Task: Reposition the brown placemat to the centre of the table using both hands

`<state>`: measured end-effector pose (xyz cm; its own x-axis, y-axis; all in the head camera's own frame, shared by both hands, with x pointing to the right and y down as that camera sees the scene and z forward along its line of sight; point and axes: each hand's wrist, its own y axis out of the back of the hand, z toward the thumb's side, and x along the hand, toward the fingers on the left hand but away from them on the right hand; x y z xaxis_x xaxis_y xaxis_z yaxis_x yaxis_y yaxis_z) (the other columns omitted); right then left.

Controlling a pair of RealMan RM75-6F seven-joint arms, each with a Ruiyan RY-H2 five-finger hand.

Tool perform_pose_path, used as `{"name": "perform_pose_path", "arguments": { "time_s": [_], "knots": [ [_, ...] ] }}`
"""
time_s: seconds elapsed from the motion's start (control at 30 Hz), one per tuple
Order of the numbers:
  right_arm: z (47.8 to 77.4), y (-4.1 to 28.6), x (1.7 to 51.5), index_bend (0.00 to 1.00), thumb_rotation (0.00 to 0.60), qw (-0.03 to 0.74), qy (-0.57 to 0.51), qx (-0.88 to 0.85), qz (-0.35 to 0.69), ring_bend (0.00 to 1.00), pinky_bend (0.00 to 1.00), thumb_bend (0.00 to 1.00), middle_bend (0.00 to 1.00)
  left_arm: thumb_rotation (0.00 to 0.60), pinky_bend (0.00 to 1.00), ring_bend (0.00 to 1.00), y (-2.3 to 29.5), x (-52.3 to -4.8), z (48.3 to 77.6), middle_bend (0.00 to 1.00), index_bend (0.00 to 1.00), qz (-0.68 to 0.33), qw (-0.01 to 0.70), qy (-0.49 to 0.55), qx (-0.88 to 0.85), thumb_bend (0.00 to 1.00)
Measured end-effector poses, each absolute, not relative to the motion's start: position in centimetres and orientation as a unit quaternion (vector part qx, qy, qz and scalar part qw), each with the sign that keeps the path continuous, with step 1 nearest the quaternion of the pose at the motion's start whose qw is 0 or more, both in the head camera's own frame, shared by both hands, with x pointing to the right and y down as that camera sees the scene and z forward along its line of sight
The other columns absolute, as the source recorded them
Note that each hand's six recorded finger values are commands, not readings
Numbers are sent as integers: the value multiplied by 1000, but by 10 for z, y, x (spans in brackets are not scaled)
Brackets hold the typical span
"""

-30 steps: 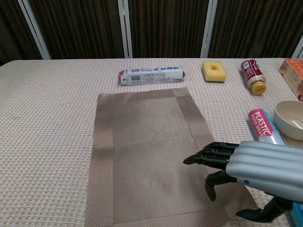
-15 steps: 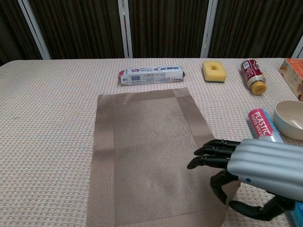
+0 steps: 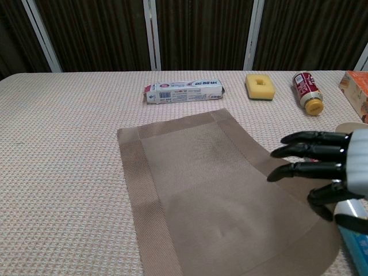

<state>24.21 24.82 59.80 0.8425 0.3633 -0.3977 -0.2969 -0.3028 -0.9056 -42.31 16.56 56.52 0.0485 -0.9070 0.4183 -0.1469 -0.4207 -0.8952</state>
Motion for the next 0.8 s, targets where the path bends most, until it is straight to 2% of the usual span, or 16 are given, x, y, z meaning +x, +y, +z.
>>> {"name": "perform_pose_path", "arguments": {
  "time_s": [0.17,0.37,0.53,0.67,0.7,0.73,0.8],
  "knots": [
    [590,210,271,656,600,680,27,-676,282,0,0,454,130,600,0,0,167,-420,567,0,0,-552,346,409,-639,41],
    [592,161,287,657,600,748,78,-595,283,0,0,444,132,600,0,0,167,-420,570,0,0,-557,346,407,-637,41],
    [598,125,289,656,600,786,111,-540,279,0,0,422,132,600,0,0,167,-422,572,0,0,-562,345,405,-634,41],
    [604,97,274,655,600,811,118,-505,270,0,0,354,132,600,0,0,168,-423,572,0,0,-564,347,405,-631,40],
    [605,92,271,616,600,816,118,-499,269,0,0,309,128,600,0,0,168,-423,573,0,0,-564,346,404,-631,41],
    [606,87,267,535,600,819,118,-493,268,0,0,261,112,600,0,0,168,-424,573,0,0,-565,345,405,-631,41],
    [608,79,262,156,600,826,114,-482,269,0,0,72,33,600,0,0,168,-425,573,0,0,-565,346,405,-630,41]
  ]
}}
